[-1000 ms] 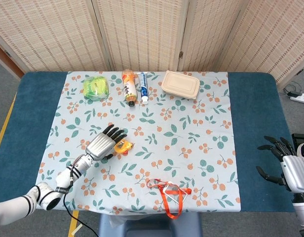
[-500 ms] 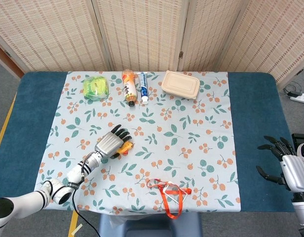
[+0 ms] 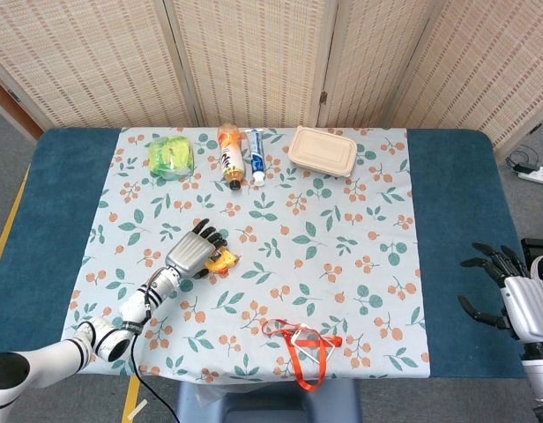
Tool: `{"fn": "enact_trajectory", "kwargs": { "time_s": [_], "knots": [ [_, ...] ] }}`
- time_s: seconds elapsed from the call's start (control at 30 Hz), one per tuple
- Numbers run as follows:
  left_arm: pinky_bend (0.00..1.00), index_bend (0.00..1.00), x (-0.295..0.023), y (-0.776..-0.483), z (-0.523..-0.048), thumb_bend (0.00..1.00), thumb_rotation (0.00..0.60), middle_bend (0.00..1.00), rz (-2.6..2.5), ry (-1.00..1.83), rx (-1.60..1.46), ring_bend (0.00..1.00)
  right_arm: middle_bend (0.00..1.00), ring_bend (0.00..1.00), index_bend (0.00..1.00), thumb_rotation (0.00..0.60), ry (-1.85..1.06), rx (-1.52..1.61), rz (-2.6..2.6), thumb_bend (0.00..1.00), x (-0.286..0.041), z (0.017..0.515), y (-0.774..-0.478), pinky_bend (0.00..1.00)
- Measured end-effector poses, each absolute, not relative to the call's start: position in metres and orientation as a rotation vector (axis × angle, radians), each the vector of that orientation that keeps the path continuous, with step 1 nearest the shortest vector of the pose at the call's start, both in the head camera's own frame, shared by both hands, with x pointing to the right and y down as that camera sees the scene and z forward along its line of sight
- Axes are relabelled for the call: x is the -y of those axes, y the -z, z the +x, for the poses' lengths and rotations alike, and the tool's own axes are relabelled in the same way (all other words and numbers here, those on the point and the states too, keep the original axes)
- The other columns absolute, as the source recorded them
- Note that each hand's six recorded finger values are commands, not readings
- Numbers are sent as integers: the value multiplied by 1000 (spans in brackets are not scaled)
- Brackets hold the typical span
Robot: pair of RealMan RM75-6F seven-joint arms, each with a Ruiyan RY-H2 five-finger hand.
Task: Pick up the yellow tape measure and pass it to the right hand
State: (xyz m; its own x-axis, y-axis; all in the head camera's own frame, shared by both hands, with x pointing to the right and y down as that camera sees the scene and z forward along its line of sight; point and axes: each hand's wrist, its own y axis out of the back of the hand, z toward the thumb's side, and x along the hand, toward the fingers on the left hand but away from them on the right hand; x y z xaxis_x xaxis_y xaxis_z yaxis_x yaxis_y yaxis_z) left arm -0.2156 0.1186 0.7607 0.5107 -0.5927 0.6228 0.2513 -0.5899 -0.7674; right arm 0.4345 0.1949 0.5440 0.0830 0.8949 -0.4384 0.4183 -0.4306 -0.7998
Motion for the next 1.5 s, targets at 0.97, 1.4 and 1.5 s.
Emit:
{"fn": "enact_trajectory", "kwargs": {
  "time_s": [0.97, 1.4, 1.5],
  "knots": [
    [0, 563, -128, -708, -174, 340, 600, 551, -2197, 1085, -654, 404, 163, 123, 405, 600, -1171, 1217, -2070, 334, -173, 362, -553, 0],
    [0, 563, -139, -648, -133, 340, 600, 551, -2195, 992, -751, 408, 131, 70, 466, 600, -1108, 1025, -2304, 335, -146, 253, -585, 0],
    [0, 563, -141, -643, -127, 340, 600, 551, -2186, 988, -760, 409, 126, 71, 466, 600, -1121, 1000, -2323, 335, -141, 234, -592, 0]
  ]
}}
